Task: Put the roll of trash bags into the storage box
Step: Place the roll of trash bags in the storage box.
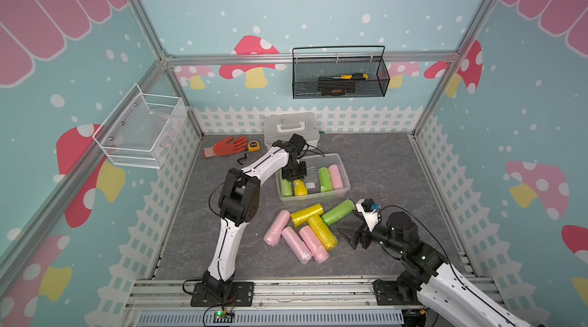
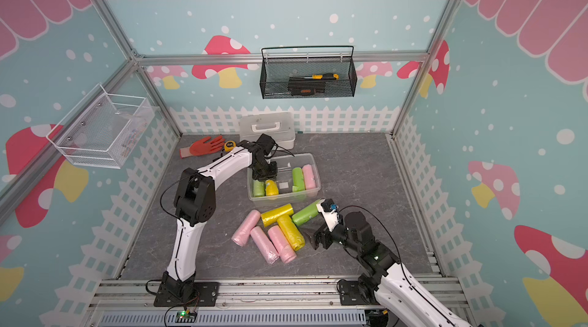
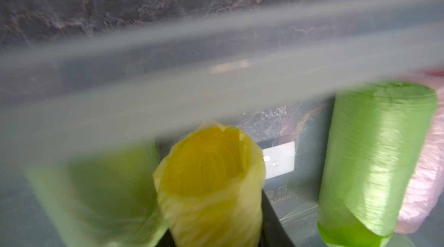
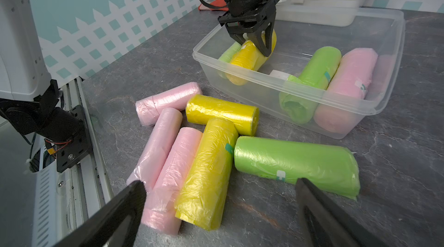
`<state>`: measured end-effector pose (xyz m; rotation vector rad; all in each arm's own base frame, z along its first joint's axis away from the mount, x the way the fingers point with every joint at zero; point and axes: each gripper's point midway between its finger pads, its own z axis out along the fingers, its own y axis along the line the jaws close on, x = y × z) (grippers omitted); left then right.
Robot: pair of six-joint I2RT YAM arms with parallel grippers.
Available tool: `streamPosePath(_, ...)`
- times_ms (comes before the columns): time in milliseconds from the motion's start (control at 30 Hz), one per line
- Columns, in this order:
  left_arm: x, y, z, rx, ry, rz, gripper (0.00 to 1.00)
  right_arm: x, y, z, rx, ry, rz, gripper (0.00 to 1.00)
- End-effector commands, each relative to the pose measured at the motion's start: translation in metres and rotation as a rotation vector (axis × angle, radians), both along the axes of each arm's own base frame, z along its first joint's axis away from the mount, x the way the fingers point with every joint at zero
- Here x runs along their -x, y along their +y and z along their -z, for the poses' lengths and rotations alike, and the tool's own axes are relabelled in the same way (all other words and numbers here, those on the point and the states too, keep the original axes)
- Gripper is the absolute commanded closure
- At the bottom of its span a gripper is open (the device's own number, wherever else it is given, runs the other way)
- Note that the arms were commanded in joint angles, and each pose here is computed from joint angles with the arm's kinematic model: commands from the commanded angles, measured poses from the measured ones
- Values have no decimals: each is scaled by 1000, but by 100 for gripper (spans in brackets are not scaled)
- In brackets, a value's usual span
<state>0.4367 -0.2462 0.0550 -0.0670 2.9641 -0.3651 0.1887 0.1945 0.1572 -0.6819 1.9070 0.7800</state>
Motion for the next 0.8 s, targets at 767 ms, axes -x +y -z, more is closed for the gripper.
streamPosePath(767, 46, 18, -125, 69, -199, -104, 25, -2, 2, -2, -3, 4, 1, 1)
